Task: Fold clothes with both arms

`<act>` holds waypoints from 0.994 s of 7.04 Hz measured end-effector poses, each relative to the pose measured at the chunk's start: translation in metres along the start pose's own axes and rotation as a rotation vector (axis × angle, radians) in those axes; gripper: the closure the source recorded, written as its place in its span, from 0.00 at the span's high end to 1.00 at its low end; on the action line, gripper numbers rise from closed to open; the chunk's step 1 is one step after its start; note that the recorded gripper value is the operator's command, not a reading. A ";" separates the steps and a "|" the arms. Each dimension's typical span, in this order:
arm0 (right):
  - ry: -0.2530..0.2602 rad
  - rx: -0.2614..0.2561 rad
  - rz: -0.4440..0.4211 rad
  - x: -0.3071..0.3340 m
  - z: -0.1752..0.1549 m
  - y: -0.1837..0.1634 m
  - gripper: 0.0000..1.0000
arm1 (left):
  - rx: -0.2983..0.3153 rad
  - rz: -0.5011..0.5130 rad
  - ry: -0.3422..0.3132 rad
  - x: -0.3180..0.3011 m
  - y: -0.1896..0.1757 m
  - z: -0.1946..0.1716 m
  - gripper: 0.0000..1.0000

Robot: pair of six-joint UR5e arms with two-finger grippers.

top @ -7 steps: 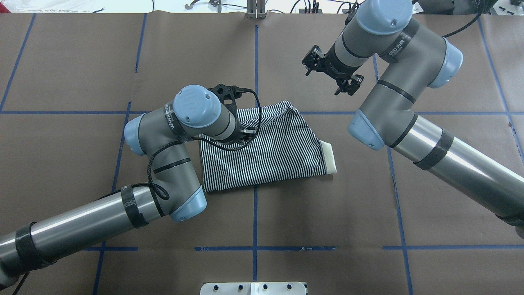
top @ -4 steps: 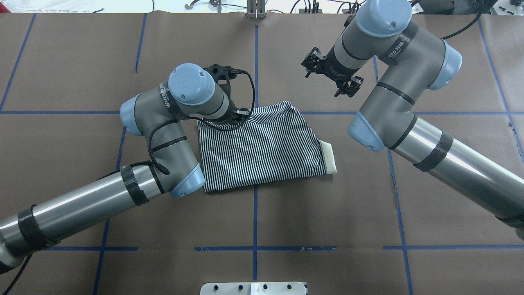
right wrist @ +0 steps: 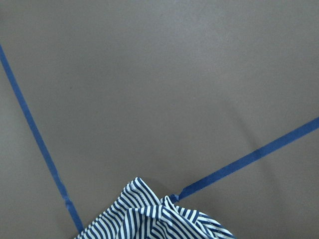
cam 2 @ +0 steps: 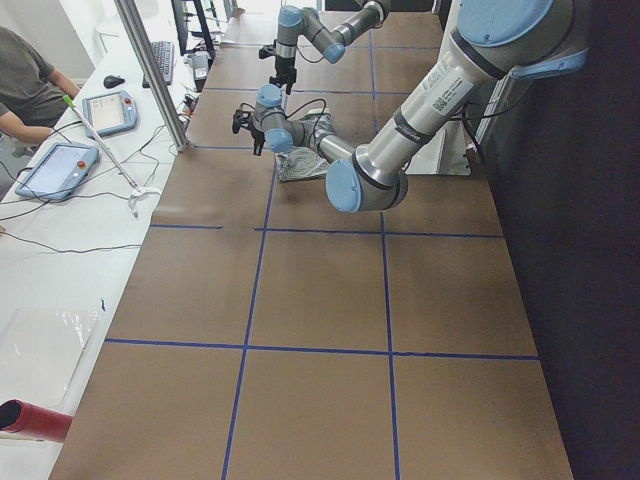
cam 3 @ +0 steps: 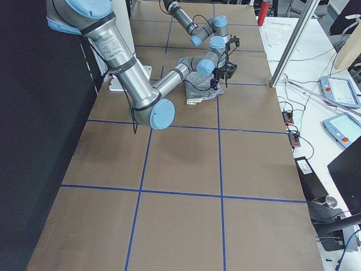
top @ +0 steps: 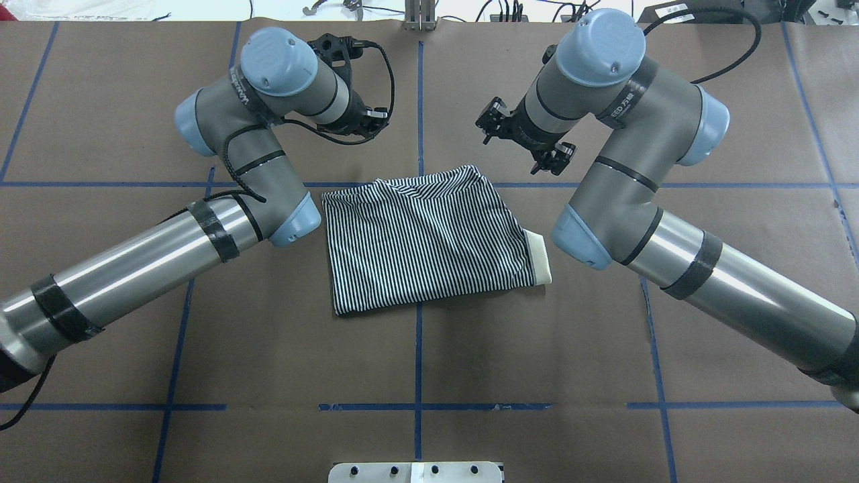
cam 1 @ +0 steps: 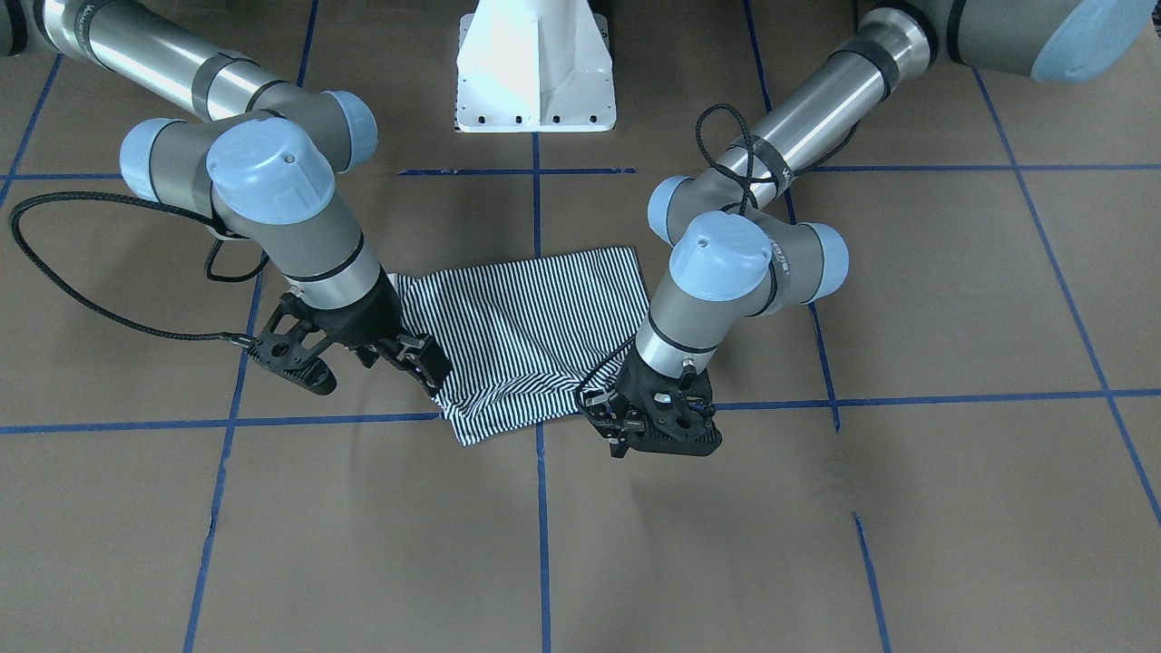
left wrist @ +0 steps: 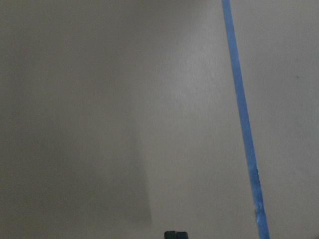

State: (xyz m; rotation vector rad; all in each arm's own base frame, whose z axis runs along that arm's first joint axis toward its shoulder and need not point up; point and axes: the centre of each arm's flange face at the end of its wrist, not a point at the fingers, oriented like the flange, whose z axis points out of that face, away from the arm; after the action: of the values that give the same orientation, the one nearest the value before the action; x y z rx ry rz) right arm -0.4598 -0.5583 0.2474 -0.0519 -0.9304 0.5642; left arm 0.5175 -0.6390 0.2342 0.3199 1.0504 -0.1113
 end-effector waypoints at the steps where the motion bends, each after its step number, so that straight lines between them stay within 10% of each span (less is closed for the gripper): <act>1: 0.004 0.000 -0.025 -0.006 0.011 0.024 0.42 | -0.010 -0.008 0.021 -0.008 -0.010 -0.023 0.00; 2: 0.012 0.010 -0.046 -0.011 0.025 0.049 0.00 | -0.012 -0.012 0.036 -0.024 -0.008 -0.048 0.00; 7: 0.096 0.033 -0.143 -0.062 0.091 0.095 0.00 | 0.011 0.003 0.065 -0.090 0.016 -0.113 0.00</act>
State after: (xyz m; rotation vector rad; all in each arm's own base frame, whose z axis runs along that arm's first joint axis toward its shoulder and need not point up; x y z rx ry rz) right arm -0.6004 -0.5253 0.2301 0.0171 -0.8239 0.4403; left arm 0.3823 -0.5940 0.2636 0.3367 1.1143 -0.1046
